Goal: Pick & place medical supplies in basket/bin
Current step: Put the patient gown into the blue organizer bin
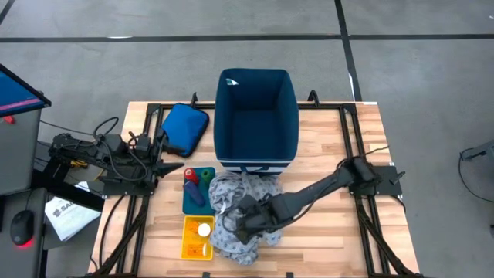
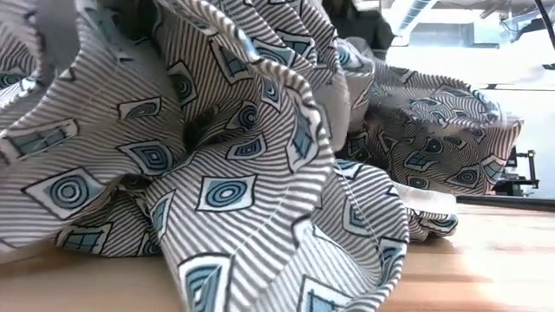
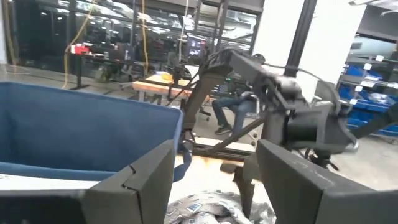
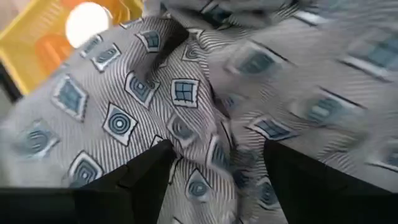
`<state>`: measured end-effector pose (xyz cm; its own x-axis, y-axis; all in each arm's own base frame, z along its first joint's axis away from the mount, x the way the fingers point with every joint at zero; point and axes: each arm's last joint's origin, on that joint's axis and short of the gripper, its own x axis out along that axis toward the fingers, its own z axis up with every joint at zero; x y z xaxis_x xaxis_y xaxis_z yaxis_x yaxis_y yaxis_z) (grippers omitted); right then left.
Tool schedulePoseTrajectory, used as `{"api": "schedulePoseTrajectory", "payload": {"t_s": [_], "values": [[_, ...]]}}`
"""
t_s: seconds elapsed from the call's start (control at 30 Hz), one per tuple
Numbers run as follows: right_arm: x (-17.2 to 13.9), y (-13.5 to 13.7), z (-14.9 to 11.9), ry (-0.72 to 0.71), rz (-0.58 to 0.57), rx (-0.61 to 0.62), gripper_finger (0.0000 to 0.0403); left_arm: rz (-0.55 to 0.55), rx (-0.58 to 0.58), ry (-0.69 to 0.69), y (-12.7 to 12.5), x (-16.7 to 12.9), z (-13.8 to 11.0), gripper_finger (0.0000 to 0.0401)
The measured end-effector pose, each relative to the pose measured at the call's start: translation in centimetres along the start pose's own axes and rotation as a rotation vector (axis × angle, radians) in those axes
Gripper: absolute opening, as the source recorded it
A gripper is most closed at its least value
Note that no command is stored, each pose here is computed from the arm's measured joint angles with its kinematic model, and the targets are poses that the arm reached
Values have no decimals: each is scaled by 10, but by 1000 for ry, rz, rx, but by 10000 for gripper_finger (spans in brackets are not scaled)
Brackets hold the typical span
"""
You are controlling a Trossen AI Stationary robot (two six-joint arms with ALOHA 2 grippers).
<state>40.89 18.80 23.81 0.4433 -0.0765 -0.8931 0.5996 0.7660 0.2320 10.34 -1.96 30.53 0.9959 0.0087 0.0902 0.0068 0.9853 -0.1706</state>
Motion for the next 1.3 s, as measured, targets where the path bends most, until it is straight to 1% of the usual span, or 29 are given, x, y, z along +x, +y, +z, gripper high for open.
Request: {"api": "schedulePoseTrajectory", "payload": {"t_s": [0.1,0.23,0.33,0.4,0.43,0.5,0.57,0.6,0.73,0.8,0.9,0.97,1.03,1.17,1.23,1.3], "values": [[30,4,-7,10,-20,24,250,-13,-18,2,0,0,0,218],[67,8,-19,34,-39,78,250,-39,-72,7,-1,0,0,218],[88,11,-33,55,-51,145,234,-70,-90,15,-2,0,0,218],[98,13,-43,63,-60,173,203,-74,-91,15,-2,0,0,218],[99,14,-47,66,-66,186,180,-74,-91,16,-2,0,0,218],[100,16,-53,57,-82,212,118,-74,-91,15,-2,1,0,218],[97,17,-59,36,-100,236,45,-81,-91,15,-3,2,0,218],[93,17,-62,25,-103,247,26,-86,-91,14,-3,2,0,218],[69,18,-73,-20,-146,313,13,-97,-92,12,-3,1,0,218],[50,21,-80,-71,-133,352,10,-98,-93,10,-3,2,0,218],[13,26,-91,-168,-92,414,10,-100,-93,8,-3,1,1,218],[-14,28,-98,-237,-86,451,10,-100,-93,8,-3,1,0,218],[-41,29,-101,-282,-99,464,10,-100,-93,8,-3,1,1,218],[-92,33,-100,-327,-122,462,10,-100,-93,8,-3,1,1,218],[-110,36,-96,-356,-111,453,9,-99,-93,8,-3,1,1,218],[-119,40,-93,-405,-66,424,9,-100,-93,8,-3,1,1,218]]}}
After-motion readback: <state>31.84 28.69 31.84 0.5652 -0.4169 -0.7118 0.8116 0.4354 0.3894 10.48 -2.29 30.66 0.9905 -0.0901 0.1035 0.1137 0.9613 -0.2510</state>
